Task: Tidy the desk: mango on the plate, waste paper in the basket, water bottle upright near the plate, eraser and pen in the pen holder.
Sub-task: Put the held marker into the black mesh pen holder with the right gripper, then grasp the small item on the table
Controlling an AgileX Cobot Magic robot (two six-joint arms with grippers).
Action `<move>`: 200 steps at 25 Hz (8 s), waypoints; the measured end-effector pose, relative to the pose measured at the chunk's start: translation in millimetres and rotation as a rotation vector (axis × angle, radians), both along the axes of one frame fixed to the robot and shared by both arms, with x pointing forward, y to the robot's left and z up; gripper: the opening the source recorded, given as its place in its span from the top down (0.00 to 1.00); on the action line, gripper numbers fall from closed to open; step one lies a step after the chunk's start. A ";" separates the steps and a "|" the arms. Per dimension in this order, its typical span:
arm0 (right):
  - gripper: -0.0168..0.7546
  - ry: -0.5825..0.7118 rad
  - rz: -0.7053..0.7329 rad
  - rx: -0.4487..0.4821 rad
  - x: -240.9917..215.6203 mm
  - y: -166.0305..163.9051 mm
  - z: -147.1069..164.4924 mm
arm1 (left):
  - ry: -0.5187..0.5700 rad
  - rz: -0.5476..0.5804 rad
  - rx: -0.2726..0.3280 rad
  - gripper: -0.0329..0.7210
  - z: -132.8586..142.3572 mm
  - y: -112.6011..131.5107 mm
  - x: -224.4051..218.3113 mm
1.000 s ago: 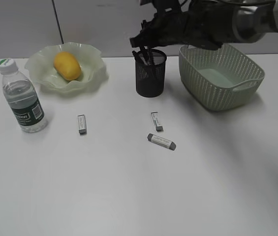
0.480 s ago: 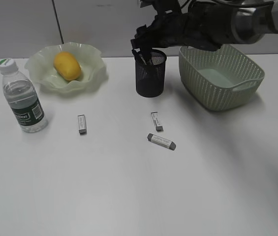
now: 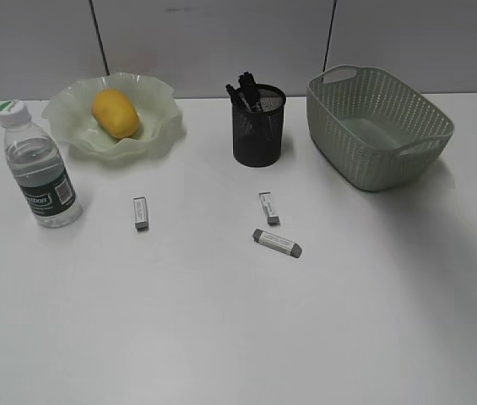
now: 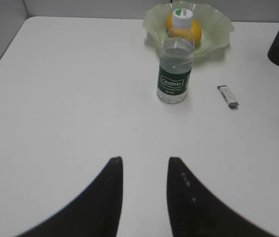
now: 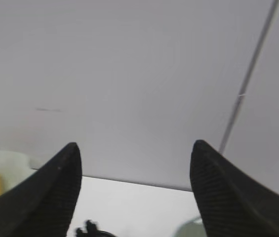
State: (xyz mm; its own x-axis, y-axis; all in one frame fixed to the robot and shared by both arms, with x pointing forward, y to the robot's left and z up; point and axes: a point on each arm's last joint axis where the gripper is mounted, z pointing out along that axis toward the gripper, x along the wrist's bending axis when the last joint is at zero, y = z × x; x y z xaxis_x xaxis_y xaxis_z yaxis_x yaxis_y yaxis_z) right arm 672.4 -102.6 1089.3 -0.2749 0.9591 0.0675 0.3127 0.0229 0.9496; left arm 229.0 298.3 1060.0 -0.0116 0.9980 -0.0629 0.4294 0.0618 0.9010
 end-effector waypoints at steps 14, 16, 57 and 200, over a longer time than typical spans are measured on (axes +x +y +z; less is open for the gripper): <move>0.28 0.674 -0.096 -0.312 -49.7 -144.1 22.1 | 0.000 0.000 0.000 0.64 0.0 0.0 0.0; 0.28 0.705 -0.085 -0.258 -58.9 -163.6 31.3 | 0.000 0.000 0.000 0.64 0.0 0.0 0.0; 0.28 0.200 -0.266 -0.128 -421.8 -186.5 -31.5 | 0.000 0.000 0.000 0.64 0.0 0.0 0.0; 0.35 0.105 -0.274 -0.122 -438.6 -183.8 -33.0 | 0.814 -0.010 -0.067 0.36 -162.7 -366.9 388.9</move>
State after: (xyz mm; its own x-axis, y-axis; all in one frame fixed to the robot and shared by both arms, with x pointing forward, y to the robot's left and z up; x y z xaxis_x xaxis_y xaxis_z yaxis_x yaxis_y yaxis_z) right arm 233.9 -286.4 1056.3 -0.0033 0.9992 -0.0387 0.4191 0.0365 0.9072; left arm 617.9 -68.6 897.4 -0.0707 0.9927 -0.0980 0.9486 0.0973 0.3011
